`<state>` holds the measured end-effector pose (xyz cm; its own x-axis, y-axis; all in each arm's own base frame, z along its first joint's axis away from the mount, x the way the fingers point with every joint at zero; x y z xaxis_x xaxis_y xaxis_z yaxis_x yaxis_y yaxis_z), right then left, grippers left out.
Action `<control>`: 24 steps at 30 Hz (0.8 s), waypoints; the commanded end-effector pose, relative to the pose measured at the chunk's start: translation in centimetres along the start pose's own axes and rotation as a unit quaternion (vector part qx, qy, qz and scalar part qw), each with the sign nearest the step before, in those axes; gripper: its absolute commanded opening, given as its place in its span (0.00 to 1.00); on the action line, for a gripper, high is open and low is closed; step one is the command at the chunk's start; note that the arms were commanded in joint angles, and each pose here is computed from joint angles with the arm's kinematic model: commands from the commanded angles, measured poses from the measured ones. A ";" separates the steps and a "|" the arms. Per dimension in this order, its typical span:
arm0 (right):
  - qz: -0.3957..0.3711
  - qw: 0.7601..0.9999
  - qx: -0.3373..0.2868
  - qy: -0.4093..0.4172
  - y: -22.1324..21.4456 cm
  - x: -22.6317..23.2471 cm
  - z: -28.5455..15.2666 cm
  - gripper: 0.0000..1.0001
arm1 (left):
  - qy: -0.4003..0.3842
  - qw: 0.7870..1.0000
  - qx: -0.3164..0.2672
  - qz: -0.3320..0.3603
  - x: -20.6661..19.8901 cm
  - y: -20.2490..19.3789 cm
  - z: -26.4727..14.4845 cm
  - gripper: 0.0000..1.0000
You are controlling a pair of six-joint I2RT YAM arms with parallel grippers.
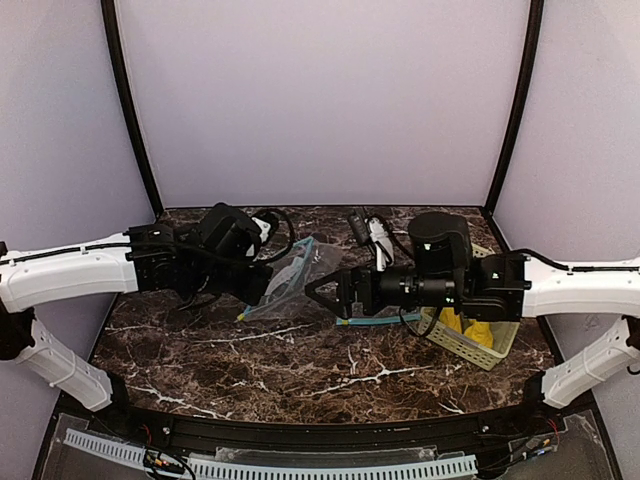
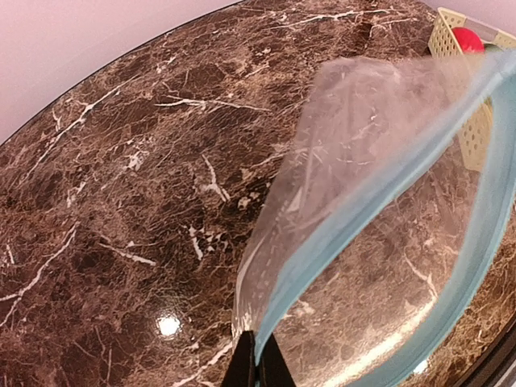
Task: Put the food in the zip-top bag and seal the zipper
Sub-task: Open the zipper food storage bag at the center of the board.
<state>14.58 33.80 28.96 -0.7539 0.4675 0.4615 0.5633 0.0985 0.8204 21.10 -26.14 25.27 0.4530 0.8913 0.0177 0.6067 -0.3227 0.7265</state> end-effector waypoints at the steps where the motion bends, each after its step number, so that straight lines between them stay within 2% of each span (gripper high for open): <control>1: -0.009 1.000 -0.010 -0.023 -0.1 -0.3 -2.3 0.99 | 0.040 0.998 -0.006 0.039 2.4 0.9 -2.7 0.01; 5: 0.012 0.988 0.017 -0.156 -1.2 -3.7 -5.1 0.99 | 0.122 0.989 -0.008 0.088 4.6 2.1 -4.5 0.01; 8: 0.042 0.971 0.024 -0.234 -1.9 -6.3 -7.8 0.99 | 0.146 0.983 0.010 0.112 5.5 2.1 -4.4 0.01; 15: 0.130 0.918 0.034 -0.372 -3.9 -11.8 -13.5 0.99 | 0.064 0.987 0.071 0.130 3.5 -0.1 0.1 0.01; 19: 0.163 0.886 0.062 -0.430 -5.3 -14.4 -15.0 0.99 | 0.009 0.982 0.123 0.140 1.4 -1.7 3.5 0.01; 24: 0.202 0.848 0.079 -0.484 -6.8 -16.8 -16.2 0.99 | -0.060 0.979 0.141 0.138 -0.5 -2.4 5.3 0.01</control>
<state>18.27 13.22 23.05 -0.0195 0.9765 0.2148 0.7700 -0.1224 0.6262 23.58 -26.11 20.67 0.6065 0.7662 0.2125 0.6125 -0.6206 0.4896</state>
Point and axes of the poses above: each gripper's point midway between its finger pads, its own z axis out along the fingers, its own x axis along the line the jaws close on, y = z × x, the point moved 7 cm from there along -z, back along the fingers, and after that the axes turned 3 degrees about -z, right-handed, at the moved point
